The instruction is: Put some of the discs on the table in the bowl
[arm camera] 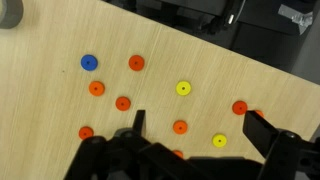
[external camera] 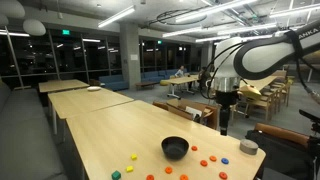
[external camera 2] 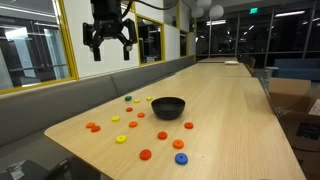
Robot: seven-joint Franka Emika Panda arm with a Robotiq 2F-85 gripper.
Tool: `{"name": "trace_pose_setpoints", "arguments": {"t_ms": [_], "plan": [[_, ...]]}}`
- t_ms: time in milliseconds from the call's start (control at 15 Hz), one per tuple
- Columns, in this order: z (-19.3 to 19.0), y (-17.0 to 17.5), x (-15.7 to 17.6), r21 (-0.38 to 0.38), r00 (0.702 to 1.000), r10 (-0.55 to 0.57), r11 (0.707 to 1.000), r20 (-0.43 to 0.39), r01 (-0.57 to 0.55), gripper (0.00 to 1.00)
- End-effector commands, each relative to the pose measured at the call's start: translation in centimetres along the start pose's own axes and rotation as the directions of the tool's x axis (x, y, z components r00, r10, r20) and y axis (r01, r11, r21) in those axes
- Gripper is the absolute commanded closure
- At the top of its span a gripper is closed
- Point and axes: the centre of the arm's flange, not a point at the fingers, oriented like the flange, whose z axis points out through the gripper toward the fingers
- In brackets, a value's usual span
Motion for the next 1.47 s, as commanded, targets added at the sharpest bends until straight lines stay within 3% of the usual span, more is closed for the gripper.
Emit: {"name": "trace_pose_setpoints", "arguments": {"t_ms": [0,400,600,800,1067,1400], "plan": [[-0.2,0.0,0.1,-0.001,1.000,0.000,1.000,-0.005,0.000,0.00],[-0.9,0.1,0.3,-0.003,1.000,0.000,1.000,-0.020,0.000,0.00],[0.3,0.6,0.4,0.015,0.992,0.104,0.995,-0.065,-0.103,0.00],[1.6,1.1,0.7,0.049,0.962,0.246,0.969,-0.123,-0.241,0.00],[5.7,1.6,1.4,0.080,0.885,0.436,0.900,-0.165,-0.428,0.00],[11.9,2.9,3.5,0.105,0.744,0.654,0.756,-0.135,-0.646,0.00]]}}
